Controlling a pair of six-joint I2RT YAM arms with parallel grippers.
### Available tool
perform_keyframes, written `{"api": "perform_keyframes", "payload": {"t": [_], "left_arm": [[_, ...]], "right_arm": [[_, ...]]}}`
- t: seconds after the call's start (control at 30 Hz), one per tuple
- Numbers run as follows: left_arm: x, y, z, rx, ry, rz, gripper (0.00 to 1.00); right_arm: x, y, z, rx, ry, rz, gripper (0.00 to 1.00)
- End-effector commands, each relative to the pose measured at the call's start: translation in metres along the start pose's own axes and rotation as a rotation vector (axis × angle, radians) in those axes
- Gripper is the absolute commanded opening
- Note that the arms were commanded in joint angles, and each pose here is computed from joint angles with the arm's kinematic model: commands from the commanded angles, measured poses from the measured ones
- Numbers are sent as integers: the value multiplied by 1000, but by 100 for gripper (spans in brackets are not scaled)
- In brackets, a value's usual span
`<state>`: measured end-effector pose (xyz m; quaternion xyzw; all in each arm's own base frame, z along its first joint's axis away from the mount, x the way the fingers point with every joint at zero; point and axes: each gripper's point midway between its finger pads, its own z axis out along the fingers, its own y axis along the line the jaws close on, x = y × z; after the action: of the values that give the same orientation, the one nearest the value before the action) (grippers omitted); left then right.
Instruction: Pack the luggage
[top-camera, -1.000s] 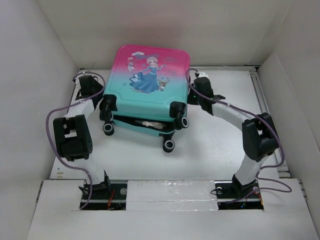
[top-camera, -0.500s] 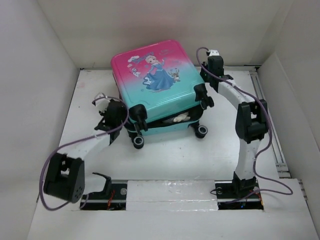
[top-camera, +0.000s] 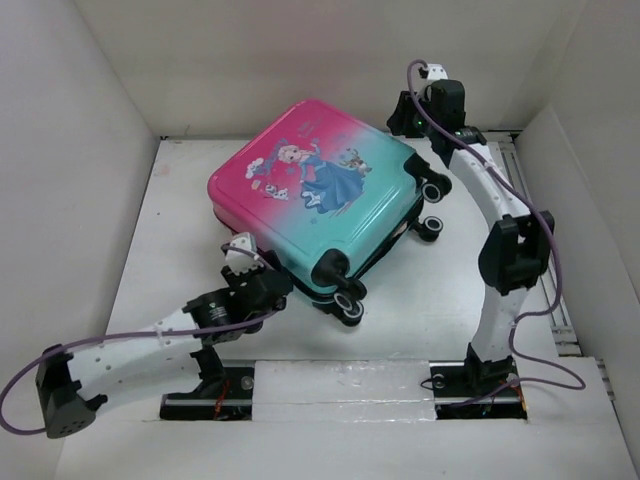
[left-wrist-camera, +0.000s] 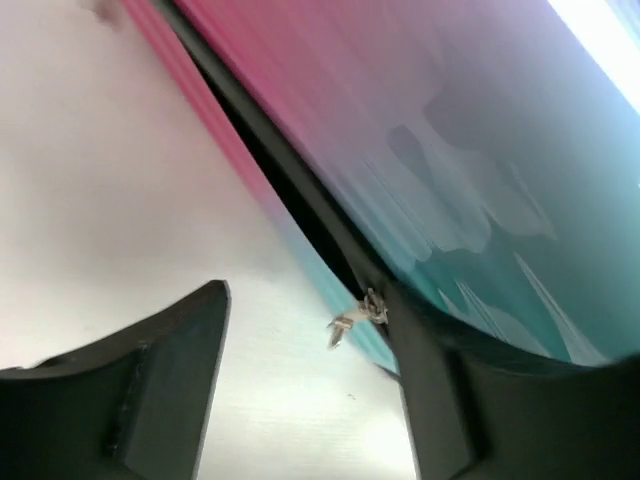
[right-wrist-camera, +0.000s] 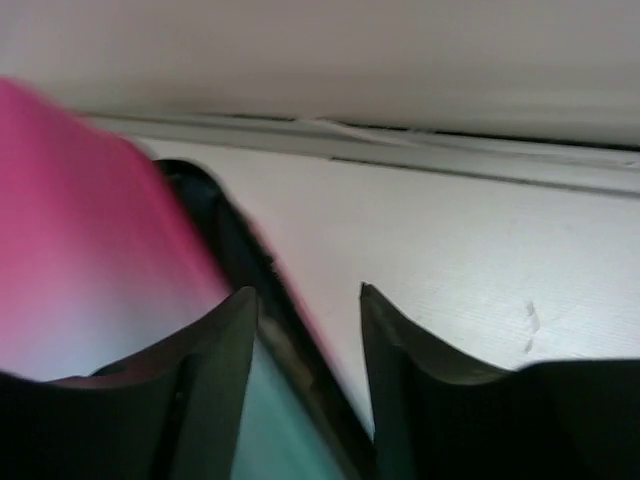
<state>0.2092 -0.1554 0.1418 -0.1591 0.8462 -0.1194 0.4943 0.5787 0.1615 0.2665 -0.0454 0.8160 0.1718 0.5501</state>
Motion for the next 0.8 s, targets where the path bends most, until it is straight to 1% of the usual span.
{"api": "perform_keyframes", "payload": {"t": [0.0,0.03,0.07,0.1,0.13,0.17,0.2,0.23,0.27,0.3,0.33,0.37,0.4,0.43,0.47,0.5,0.57,0.6,0.63,0.67,0.7,0.73,0.77], "left_arm": [[-115,-31,-38,93,-305,-301,65],[-125,-25,-44,92,-341,-321,67],[-141,-29,-51,111,-382,-374,69],[-152,-29,-55,112,-420,-337,69],[-162,-31,-59,119,-454,-336,69],[-172,-33,-64,130,-485,-352,70],[-186,-41,-71,168,-518,-404,72],[-188,-41,-69,152,-538,-354,72],[-193,-45,-71,162,-556,-355,74],[-197,-46,-65,141,-581,-336,75],[-213,-52,-70,163,-630,-392,75],[-215,-62,-66,195,-632,-362,75],[-222,-69,-53,173,-645,-315,75],[-227,-79,-47,188,-641,-295,75],[-245,-92,-48,210,-646,-289,75],[-243,-107,-18,224,-607,-219,75],[-250,-122,13,233,-545,-153,75],[-275,-147,10,334,-531,-152,75],[-281,-136,54,269,-497,-114,75],[-287,-132,70,256,-463,-133,74],[-314,-135,72,263,-498,-151,74],[-319,-116,111,210,-473,-138,74],[-319,-104,132,172,-433,-123,74]], "right_arm": [[-24,54,-56,-147,0,25,54],[-25,44,-61,-122,-3,40,56],[-28,41,-69,-115,-12,42,60],[-42,44,-84,-116,-52,49,62],[-49,40,-91,-110,-77,64,64],[-44,35,-95,-99,-74,78,64],[-53,39,-111,-107,-101,82,64],[-58,40,-119,-103,-123,79,64],[-61,40,-128,-94,-145,93,62],[-41,36,-130,-87,-117,109,55],[-51,45,-154,-100,-173,127,35],[-54,43,-162,-91,-220,144,22],[-18,44,-160,-86,-168,171,10],[-22,54,-181,-111,-219,193,0],[-16,57,-185,-116,-239,203,0],[21,54,-181,-79,-180,223,0],[40,61,-193,-87,-171,253,0],[51,60,-195,-69,-167,264,0],[83,61,-194,-56,-113,258,0],[84,61,-205,-51,-136,266,0],[90,58,-211,-35,-142,265,0],[112,46,-214,7,-117,265,0],[116,47,-221,5,-126,275,0]]}}
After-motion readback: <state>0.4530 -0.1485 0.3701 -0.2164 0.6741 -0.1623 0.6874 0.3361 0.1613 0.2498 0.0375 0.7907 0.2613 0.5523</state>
